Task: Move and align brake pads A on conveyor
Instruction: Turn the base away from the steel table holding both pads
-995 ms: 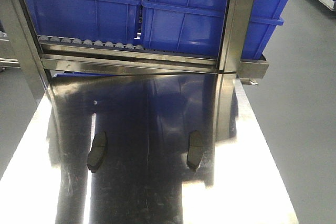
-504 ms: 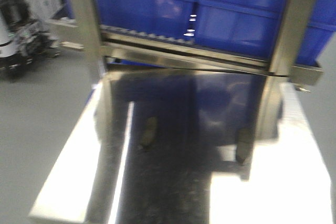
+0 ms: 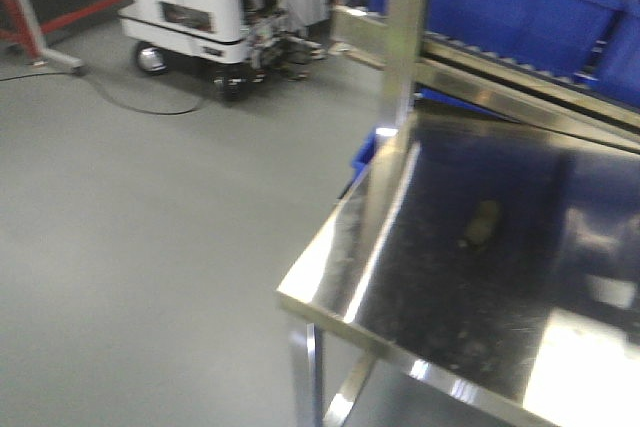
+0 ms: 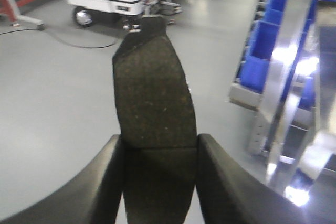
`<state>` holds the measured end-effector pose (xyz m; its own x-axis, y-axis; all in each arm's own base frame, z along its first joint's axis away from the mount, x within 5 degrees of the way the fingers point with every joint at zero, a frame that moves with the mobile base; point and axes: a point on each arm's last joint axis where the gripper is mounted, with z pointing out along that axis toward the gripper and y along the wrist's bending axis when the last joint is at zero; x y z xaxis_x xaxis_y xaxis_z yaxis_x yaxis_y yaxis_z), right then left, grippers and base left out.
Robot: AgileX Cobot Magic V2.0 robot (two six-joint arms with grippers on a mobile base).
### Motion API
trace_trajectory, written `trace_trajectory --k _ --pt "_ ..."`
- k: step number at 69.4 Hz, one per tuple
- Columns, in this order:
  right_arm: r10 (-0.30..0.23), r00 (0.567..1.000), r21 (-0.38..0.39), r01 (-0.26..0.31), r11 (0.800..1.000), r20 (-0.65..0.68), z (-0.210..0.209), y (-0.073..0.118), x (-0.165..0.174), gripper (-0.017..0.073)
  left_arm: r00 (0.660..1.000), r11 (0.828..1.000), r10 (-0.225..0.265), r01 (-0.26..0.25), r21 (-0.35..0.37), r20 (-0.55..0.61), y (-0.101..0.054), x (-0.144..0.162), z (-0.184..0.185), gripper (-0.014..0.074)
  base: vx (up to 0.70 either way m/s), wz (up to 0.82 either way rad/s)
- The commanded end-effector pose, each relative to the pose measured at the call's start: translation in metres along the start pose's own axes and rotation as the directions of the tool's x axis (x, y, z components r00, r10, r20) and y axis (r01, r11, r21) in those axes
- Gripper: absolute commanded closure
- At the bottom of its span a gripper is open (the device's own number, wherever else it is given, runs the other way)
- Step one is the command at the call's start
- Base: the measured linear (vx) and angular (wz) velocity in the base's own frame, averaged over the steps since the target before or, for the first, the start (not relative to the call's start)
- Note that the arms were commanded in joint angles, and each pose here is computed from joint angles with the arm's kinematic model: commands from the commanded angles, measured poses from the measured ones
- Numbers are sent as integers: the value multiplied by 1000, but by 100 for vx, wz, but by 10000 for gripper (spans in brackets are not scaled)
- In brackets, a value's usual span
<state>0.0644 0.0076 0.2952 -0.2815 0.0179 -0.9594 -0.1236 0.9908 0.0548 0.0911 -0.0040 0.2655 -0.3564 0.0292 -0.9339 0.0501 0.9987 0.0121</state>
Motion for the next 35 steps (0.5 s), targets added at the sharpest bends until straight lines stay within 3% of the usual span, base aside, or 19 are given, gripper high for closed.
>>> trace_trajectory --k 1,35 --pt "-10 993 -9 11 1000 115 -4 1 -18 566 993 1000 -9 9 -2 117 0 -17 -3 599 -18 72" --pt "-10 993 -9 11 1000 115 -4 1 -18 566 993 1000 -9 9 -2 117 0 -17 -3 599 -15 84"
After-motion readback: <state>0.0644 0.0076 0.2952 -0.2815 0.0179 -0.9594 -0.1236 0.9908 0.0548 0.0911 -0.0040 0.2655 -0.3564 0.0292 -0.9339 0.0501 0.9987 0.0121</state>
